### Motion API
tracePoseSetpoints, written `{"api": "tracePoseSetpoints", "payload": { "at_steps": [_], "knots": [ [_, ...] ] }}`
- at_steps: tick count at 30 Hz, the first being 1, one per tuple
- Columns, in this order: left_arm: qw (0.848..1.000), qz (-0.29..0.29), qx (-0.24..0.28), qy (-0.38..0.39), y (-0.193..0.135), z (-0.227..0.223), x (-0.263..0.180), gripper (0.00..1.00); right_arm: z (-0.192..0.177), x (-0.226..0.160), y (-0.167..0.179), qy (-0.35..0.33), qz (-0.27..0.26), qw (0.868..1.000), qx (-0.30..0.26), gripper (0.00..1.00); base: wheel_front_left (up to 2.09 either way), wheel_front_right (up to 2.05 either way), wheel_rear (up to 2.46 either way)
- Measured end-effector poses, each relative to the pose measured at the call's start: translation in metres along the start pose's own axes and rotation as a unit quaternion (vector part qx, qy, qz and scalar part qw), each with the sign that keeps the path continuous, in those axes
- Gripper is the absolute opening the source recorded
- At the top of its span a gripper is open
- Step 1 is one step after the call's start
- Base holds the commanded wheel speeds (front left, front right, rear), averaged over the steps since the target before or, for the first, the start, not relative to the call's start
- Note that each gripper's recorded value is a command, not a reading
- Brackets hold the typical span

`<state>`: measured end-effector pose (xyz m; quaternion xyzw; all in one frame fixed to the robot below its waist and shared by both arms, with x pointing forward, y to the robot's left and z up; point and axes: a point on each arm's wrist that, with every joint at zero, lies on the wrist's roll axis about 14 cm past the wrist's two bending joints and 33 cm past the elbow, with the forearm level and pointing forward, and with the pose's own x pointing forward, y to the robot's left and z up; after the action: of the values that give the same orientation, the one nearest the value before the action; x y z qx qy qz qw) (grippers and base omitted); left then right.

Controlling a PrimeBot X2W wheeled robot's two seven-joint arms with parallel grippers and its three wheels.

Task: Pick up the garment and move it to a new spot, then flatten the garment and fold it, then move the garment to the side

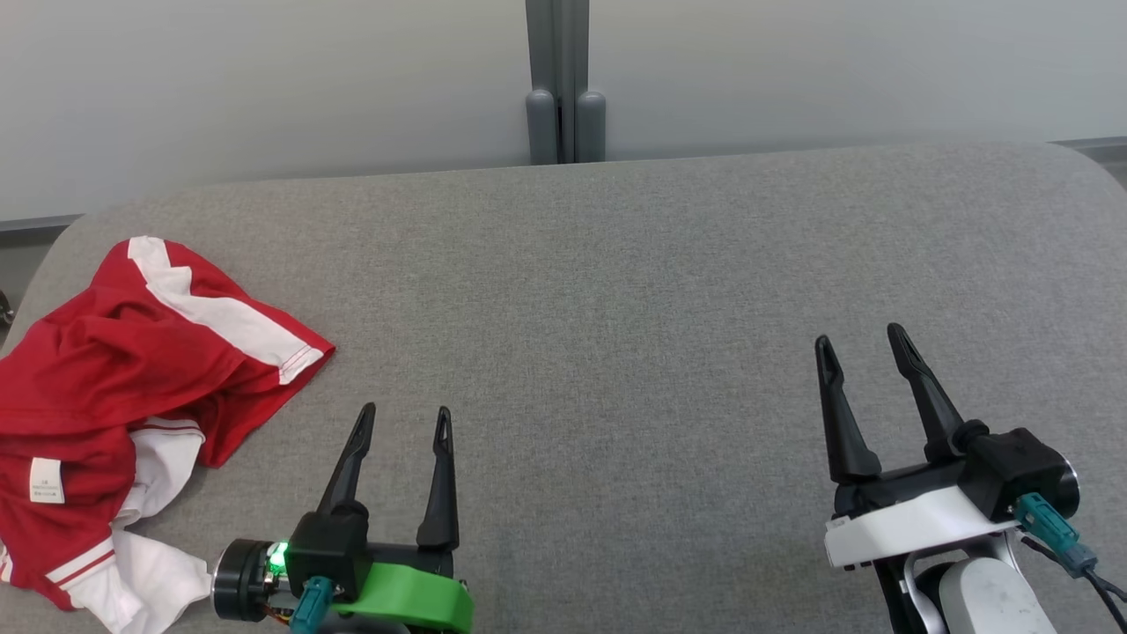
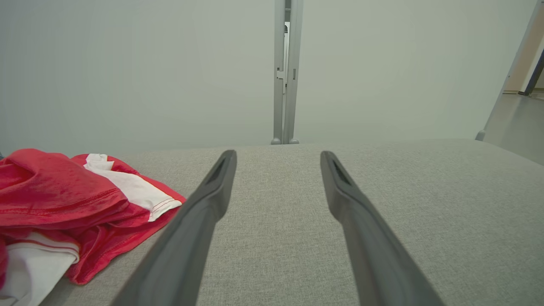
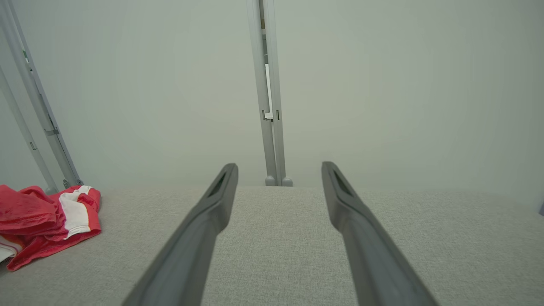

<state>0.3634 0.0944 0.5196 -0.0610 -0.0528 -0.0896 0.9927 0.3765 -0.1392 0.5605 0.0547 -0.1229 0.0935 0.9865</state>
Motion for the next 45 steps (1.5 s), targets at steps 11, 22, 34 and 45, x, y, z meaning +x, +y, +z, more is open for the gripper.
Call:
{"api": "tracePoseSetpoints", "payload": {
  "at_steps": [11, 22, 34, 45],
  "knots": [
    [1.000, 0.000, 0.001, -0.003, -0.001, 0.001, 0.000, 1.00, -0.003, -0.001, 0.000, 0.004, 0.001, 1.000, -0.001, 1.00, 0.00, 0.00, 0.00],
    [1.000, 0.028, 0.005, -0.004, 0.014, 0.003, -0.008, 1.00, -0.013, 0.007, 0.021, 0.016, 0.031, 0.999, 0.015, 1.00, 0.00, 0.00, 0.00],
    [0.990, 0.138, 0.032, -0.017, 0.078, 0.017, -0.041, 1.00, -0.032, 0.025, 0.091, 0.036, 0.131, 0.989, 0.056, 1.00, 0.00, 0.00, 0.00],
    [0.966, 0.250, 0.056, -0.038, 0.134, 0.037, -0.093, 1.00, -0.043, 0.028, 0.167, 0.055, 0.237, 0.966, 0.091, 1.00, 0.00, 0.00, 0.00]
  ]
}}
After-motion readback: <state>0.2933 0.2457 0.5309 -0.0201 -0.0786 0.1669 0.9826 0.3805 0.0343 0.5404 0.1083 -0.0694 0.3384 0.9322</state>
